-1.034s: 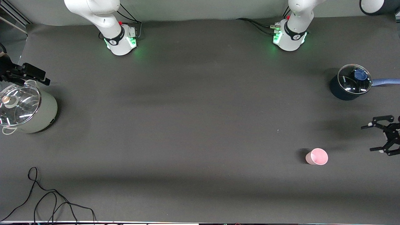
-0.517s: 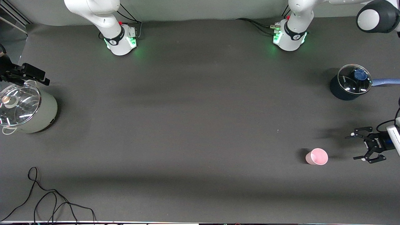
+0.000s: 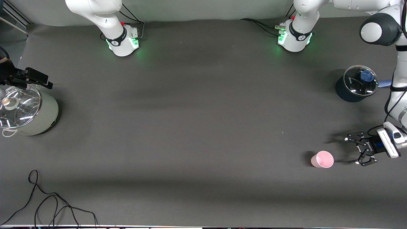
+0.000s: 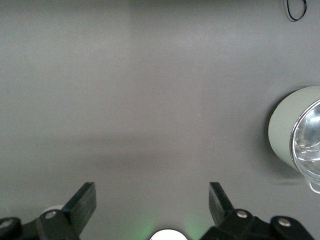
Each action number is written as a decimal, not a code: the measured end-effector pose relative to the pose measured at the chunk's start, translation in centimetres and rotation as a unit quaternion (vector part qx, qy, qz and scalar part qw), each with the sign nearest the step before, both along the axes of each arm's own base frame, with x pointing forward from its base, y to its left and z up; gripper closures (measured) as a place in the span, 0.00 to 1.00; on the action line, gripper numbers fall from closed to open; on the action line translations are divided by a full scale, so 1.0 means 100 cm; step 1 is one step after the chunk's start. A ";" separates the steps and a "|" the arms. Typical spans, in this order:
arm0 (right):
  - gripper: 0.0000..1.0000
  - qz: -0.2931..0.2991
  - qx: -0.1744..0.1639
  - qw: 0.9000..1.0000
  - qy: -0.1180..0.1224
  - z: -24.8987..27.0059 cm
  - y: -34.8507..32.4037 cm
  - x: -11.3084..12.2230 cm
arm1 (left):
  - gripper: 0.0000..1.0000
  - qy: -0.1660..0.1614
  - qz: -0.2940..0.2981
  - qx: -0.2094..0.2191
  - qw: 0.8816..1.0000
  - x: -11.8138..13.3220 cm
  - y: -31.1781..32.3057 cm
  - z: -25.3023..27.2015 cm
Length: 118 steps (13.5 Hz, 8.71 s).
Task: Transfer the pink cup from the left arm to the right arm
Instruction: 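Move the open left gripper down around the pink cup, then close the left gripper on the pink cup, then lift the pink cup with the left gripper toward the table middle, then reach the right gripper to the cup rim beside the left gripper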
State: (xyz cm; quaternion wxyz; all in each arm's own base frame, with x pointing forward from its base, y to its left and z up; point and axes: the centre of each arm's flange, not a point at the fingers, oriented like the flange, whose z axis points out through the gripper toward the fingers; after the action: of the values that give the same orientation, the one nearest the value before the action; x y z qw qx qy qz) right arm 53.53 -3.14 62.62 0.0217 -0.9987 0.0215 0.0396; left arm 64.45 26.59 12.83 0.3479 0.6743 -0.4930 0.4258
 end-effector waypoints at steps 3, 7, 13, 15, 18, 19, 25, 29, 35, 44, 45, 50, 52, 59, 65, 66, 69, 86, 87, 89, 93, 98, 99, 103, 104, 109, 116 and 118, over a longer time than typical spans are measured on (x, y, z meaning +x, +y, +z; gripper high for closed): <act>0.00 0.001 0.000 1.000 0.000 0.000 0.001 0.000 | 0.00 -0.009 0.014 -0.019 1.000 -0.008 0.004 -0.023; 0.00 0.001 0.000 1.000 0.000 0.000 0.001 0.000 | 0.00 -0.018 0.022 -0.033 0.999 -0.011 0.002 -0.039; 0.00 0.001 0.000 1.000 0.000 0.000 0.001 0.000 | 0.00 -0.042 0.031 -0.049 0.997 -0.015 -0.002 -0.058; 0.00 0.001 0.000 1.000 0.000 0.000 0.001 0.000 | 0.00 -0.046 0.036 -0.055 0.997 -0.014 -0.003 -0.057; 0.00 0.001 0.000 1.000 0.000 0.000 0.001 0.000 | 0.00 -0.050 0.036 -0.062 0.996 -0.011 -0.009 -0.057; 0.00 0.001 0.000 1.000 0.000 0.000 0.001 0.000 | 0.00 -0.051 0.036 -0.065 0.996 -0.010 -0.011 -0.057; 0.00 0.001 0.000 1.000 0.000 0.000 0.001 0.000 | 0.00 -0.052 0.025 -0.079 0.995 -0.005 -0.034 -0.063; 0.00 0.001 0.000 1.000 0.000 0.000 0.001 0.000 | 0.00 -0.051 0.015 -0.075 0.996 0.002 -0.052 -0.064; 0.00 0.001 0.000 1.000 0.001 0.000 0.001 0.000 | 0.00 -0.057 0.015 -0.058 0.997 0.015 -0.075 -0.066; 0.00 0.001 0.000 1.000 0.001 0.000 0.001 0.000 | 0.03 -0.061 0.024 -0.059 0.996 0.023 -0.097 -0.068; 0.00 0.001 0.000 1.000 0.001 0.000 0.001 0.000 | 0.03 -0.062 0.025 -0.061 0.996 0.024 -0.098 -0.067; 0.00 0.001 0.000 1.000 0.002 -0.001 0.001 0.000 | 0.27 -0.061 0.031 -0.067 0.995 0.024 -0.100 -0.068; 0.00 0.001 0.000 1.000 0.002 -0.001 0.001 0.000 | 0.34 -0.061 0.032 -0.068 0.995 0.023 -0.100 -0.068; 0.00 0.000 0.000 1.000 0.008 -0.001 0.000 -0.001 | 0.34 -0.045 0.049 -0.073 0.995 0.032 -0.087 -0.042; 0.03 0.000 0.001 1.000 0.009 -0.002 0.000 -0.002 | 0.34 -0.005 0.044 -0.098 0.994 0.055 -0.098 0.063; 0.03 0.001 0.001 1.000 0.009 -0.002 0.000 -0.002 | 0.34 0.007 0.043 -0.099 0.994 0.057 -0.108 0.084; 0.19 0.001 0.001 1.000 0.009 -0.002 0.000 -0.002 | 0.34 0.040 0.036 -0.094 0.994 0.057 -0.154 0.145; 0.00 -0.092 0.041 0.995 -0.010 -0.001 0.070 0.021 | 0.34 0.037 0.144 -0.015 0.989 -0.135 -0.611 0.325; 0.00 -0.119 0.047 0.992 -0.014 0.000 0.086 0.026 | 0.34 0.035 0.146 -0.011 0.989 -0.143 -0.622 0.327; 0.00 -0.174 0.050 0.983 -0.017 0.002 0.128 0.028 | 0.34 0.035 0.148 -0.008 0.988 -0.149 -0.633 0.327; 0.00 -0.302 0.067 0.950 -0.032 -0.007 0.244 0.025 | 0.34 0.039 0.152 -0.009 0.988 -0.145 -0.631 0.324; 0.00 -0.406 0.113 0.905 -0.054 0.005 0.327 0.040 | 0.34 0.040 0.154 -0.008 0.987 -0.143 -0.629 0.323; 0.00 -0.409 0.119 0.903 -0.056 0.006 0.341 0.044 | 0.34 0.040 0.154 -0.008 0.987 -0.143 -0.629 0.323; 0.00 -0.418 0.152 0.893 -0.067 0.002 0.399 0.046 | 0.34 0.038 0.162 -0.005 0.986 -0.142 -0.626 0.322; 0.00 -0.422 0.160 0.890 -0.068 0.000 0.412 0.043 | 0.34 0.037 0.166 -0.003 0.985 -0.141 -0.625 0.323; 0.00 -0.439 0.160 0.882 -0.061 -0.002 0.459 0.014 | 0.34 0.037 0.170 -0.001 0.985 -0.141 -0.624 0.322; 0.00 -0.450 0.112 0.883 -0.065 -0.058 0.515 -0.006 | 0.34 0.038 0.171 -0.002 0.985 -0.140 -0.624 0.322; 0.00 -0.451 0.103 0.884 -0.065 -0.073 0.518 -0.001 | 0.34 0.038 0.171 -0.002 0.985 -0.140 -0.624 0.322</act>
State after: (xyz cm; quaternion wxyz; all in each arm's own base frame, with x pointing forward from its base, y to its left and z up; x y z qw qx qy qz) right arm 53.41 48.70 55.32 0.1417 -0.8735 0.4643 -0.0373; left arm 50.48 -35.79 45.04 0.2895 0.7635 -0.3562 0.4543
